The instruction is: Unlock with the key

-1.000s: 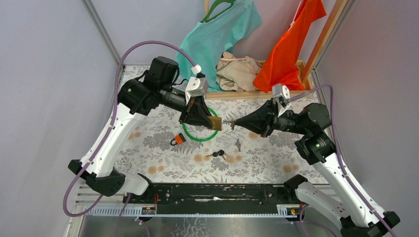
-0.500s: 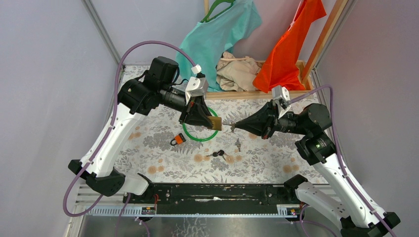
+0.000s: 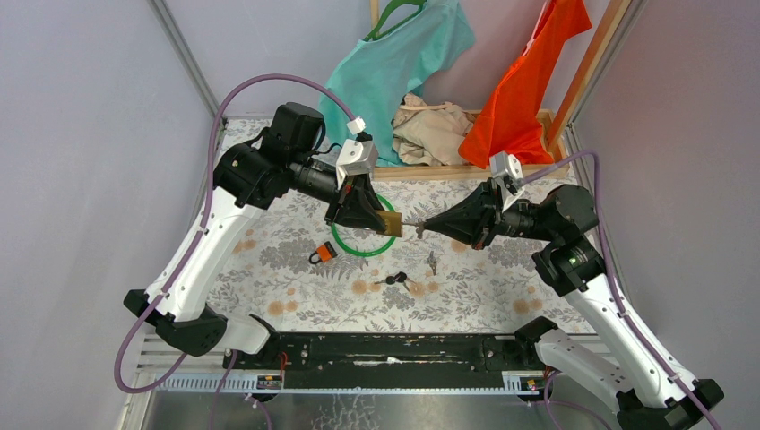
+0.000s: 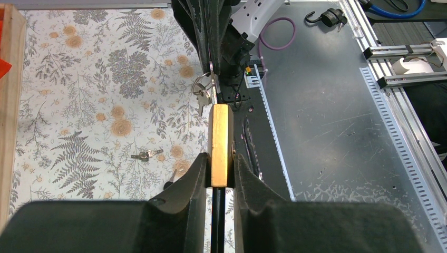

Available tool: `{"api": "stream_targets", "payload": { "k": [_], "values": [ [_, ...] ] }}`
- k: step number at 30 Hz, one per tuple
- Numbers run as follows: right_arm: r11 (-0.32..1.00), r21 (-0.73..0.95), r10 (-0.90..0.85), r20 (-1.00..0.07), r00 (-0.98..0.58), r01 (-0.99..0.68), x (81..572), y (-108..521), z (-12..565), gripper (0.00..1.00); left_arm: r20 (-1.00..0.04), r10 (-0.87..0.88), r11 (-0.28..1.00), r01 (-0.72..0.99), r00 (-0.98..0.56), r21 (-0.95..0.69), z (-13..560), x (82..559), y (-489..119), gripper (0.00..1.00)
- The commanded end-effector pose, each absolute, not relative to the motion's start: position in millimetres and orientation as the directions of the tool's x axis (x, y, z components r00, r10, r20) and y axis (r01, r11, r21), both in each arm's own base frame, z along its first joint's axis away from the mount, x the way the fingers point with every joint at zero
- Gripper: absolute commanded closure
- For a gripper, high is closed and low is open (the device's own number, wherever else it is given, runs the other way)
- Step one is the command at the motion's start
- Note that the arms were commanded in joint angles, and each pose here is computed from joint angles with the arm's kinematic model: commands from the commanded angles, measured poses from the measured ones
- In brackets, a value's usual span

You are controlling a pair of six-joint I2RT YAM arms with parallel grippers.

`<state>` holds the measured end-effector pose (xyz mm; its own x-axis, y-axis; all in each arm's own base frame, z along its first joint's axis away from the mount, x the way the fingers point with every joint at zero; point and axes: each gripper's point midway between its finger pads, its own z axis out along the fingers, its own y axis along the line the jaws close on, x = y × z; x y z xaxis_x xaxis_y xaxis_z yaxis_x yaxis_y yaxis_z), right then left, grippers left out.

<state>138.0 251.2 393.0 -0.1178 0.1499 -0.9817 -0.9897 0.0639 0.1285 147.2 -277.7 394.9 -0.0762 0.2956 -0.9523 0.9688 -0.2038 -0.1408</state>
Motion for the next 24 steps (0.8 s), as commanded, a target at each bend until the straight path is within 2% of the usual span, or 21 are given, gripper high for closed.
{"api": "stream_targets", "payload": {
  "k": [1,24],
  "values": [
    [0.026,0.069,0.179,-0.982,-0.064,-0.997,131.3,251.7,408.4,1.00,-0.978,0.210,-0.252,0.967,0.010,-0.044,422.0,142.0,-282.2,1.00],
    [0.007,0.076,0.164,-0.984,-0.074,-0.997,139.4,266.4,408.8,1.00,-0.975,0.221,-0.259,0.964,0.004,-0.055,421.2,141.1,-288.2,1.00]
  ]
}}
